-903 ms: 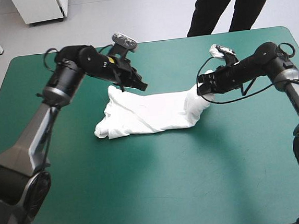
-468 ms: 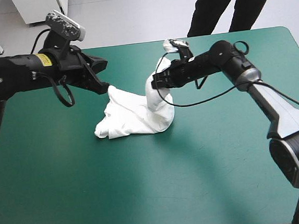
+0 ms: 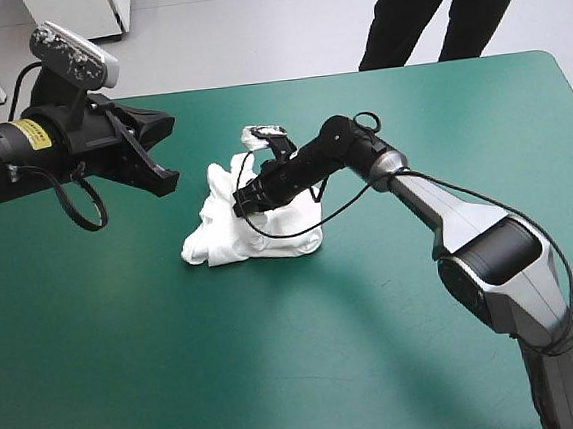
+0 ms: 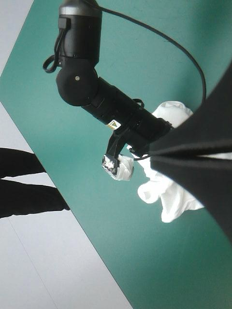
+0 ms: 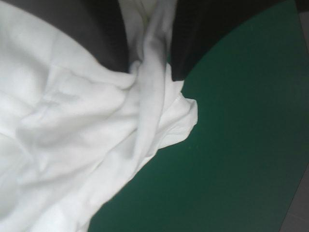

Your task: Fold the cloth

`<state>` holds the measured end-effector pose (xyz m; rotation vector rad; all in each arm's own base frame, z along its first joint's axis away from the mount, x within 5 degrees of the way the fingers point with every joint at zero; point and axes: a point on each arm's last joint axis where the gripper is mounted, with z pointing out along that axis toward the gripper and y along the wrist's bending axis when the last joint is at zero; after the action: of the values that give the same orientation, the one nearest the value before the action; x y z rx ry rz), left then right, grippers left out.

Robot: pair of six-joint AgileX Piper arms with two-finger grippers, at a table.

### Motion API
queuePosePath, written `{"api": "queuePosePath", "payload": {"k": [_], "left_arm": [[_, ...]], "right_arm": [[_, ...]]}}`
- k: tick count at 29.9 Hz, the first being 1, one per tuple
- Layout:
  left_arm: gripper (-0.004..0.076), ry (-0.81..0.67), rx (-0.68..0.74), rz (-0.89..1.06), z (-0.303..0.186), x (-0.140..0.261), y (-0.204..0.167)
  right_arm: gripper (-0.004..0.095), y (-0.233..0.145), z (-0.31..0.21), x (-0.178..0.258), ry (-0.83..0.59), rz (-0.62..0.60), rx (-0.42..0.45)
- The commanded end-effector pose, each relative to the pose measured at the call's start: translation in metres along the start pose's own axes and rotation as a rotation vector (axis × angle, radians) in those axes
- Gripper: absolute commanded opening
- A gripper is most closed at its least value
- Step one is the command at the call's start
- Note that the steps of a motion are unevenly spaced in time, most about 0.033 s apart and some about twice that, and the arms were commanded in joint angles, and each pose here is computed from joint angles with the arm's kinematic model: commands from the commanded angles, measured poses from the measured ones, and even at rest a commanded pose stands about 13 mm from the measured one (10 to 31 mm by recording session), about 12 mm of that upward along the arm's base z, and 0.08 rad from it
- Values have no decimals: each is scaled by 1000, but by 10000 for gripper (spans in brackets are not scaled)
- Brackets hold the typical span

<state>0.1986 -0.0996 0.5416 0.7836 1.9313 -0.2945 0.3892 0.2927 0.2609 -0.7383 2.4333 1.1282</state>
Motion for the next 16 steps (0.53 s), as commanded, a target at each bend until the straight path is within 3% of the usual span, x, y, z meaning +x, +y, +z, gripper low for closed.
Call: {"api": "queuePosePath", "payload": {"k": [1, 3, 8, 16], "left_arm": [[-10, -102, -24, -5, -17, -9, -2], [-10, -102, -23, -5, -17, -9, -2], [-10, -104, -24, -4, -20, -9, -2], [-10, -131, -21, -2, -41, -4, -9]], "right_arm": [[546, 42, -33, -20, -84, -87, -89], [620, 48, -40, -23, -77, -109, -105], [598, 63, -65, -30, -14, -174, -93], [586, 52, -125, -36, -41, -110, 200]]}}
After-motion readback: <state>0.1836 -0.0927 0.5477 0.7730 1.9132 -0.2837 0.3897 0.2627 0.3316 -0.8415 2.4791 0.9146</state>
